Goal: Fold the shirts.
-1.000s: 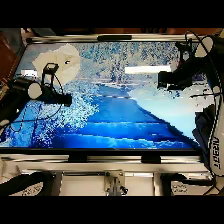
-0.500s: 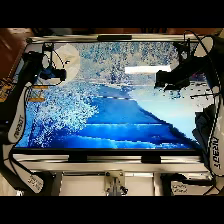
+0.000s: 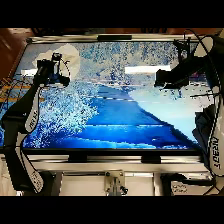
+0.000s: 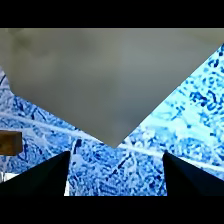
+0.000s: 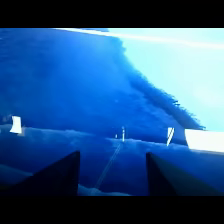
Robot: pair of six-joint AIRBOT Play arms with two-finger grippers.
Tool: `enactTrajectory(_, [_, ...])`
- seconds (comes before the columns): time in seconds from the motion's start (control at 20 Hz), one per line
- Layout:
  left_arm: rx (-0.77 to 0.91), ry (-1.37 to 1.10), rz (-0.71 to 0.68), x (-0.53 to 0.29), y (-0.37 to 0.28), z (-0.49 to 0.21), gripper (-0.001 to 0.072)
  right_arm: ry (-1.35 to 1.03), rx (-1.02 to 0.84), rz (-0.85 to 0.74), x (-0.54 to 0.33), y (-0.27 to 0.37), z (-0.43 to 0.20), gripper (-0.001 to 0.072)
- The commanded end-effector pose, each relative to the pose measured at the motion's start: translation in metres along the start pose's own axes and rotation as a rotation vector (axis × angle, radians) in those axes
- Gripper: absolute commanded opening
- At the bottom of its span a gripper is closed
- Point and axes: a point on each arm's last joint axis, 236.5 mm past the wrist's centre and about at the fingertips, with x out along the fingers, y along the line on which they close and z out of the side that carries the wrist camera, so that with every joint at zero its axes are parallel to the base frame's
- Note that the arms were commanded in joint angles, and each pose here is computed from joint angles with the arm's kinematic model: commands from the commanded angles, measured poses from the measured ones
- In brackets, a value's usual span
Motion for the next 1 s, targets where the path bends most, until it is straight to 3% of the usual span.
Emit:
enactTrajectory(0.0, [-0.029,-0.024,0.006,0.01,0.004,0.005,0.072,0.0,-0.004,0.001,0.0,0.0,0.0,0.0517])
enactTrajectory(0.45, [-0.099,-0.013,0.0,0.033,0.008,-0.001,0.072,0.003,-0.004,0.001,0.0,0.0,-0.001,0.0517])
enactTrajectory(0.5, [-0.127,-0.018,-0.001,0.035,0.009,-0.001,0.0701,0.003,-0.004,0.001,0.0,0.0,-0.001,0.0517])
enactTrajectory(0.6, [-0.184,-0.031,-0.002,0.039,0.012,0.002,0.058,0.006,-0.004,0.001,0.0,0.0,-0.001,0.0517])
enactTrajectory(0.7, [-0.213,-0.056,-0.006,0.042,0.014,0.007,0.0578,0.014,-0.004,0.0,0.0,0.0,-0.003,0.0517])
enactTrajectory(0.8, [-0.213,-0.079,-0.01,0.044,0.014,0.012,0.0441,0.018,-0.004,0.0,0.0,0.0,-0.004,0.0517])
enactTrajectory(0.95, [-0.213,-0.119,-0.018,0.042,0.013,0.022,0.0107,0.018,-0.003,0.0,0.0,0.0,-0.004,0.0517])
